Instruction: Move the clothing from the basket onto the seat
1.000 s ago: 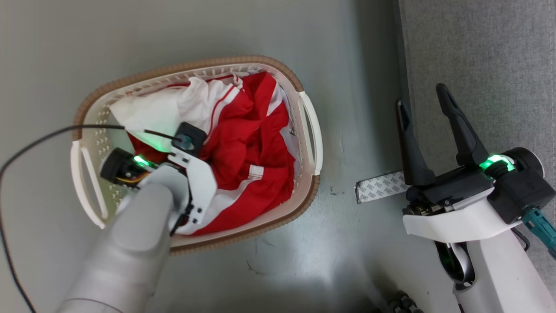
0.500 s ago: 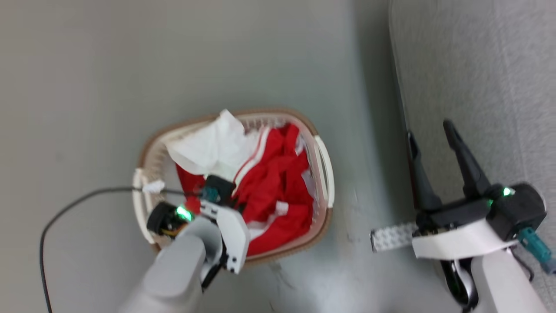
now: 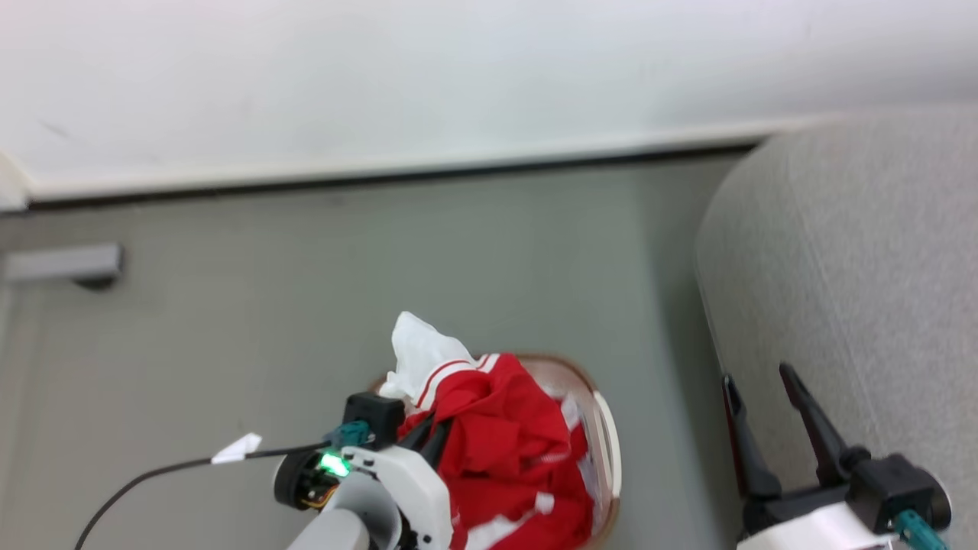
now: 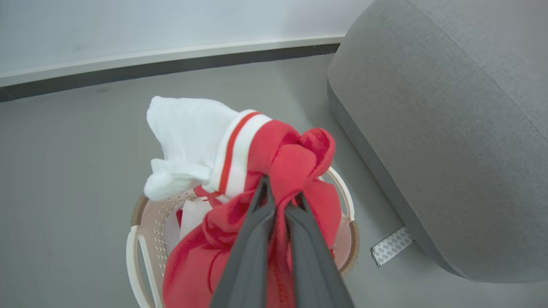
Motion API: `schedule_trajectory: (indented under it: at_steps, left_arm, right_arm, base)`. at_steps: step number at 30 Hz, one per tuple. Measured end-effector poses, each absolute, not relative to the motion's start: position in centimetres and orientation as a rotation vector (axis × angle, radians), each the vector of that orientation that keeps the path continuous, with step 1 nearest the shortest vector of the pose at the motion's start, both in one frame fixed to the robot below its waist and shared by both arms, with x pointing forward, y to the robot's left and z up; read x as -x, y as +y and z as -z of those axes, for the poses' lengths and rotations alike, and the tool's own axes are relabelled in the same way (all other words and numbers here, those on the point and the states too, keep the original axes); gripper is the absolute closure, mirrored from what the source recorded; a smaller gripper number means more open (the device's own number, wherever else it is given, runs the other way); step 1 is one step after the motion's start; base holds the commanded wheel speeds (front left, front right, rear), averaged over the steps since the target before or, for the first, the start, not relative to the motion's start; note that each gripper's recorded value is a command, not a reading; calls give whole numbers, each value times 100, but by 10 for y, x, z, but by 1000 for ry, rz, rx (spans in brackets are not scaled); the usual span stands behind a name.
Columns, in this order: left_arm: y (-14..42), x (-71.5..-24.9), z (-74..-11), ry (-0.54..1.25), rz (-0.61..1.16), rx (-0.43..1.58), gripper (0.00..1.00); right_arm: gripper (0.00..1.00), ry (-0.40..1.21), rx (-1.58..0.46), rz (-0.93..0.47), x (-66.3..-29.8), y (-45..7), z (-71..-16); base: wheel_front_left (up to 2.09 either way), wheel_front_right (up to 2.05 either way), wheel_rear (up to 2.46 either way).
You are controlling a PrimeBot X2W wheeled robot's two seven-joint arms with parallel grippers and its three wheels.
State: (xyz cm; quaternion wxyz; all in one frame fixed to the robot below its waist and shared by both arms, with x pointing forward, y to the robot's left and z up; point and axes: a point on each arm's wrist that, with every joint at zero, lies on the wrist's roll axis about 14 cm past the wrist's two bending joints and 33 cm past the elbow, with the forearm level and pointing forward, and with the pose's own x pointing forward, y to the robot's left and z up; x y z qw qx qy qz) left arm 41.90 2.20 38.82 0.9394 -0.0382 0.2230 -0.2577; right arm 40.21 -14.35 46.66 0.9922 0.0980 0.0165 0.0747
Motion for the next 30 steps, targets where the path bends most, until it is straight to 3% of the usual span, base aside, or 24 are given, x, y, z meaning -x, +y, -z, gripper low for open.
schedule_trajectory:
  at_steps: [14,30]
  left_arm:
    - [52,-391,-542,73,439,88,100]
    - [63,-373,-572,10,421,76,100]
  right_arm:
    - [0,-100,-192,-156,-352,-144,-513]
    - [0,-115,-178,-120,-328,-156,-514]
  base:
    - [0,0,0]
    - [0,0,0]
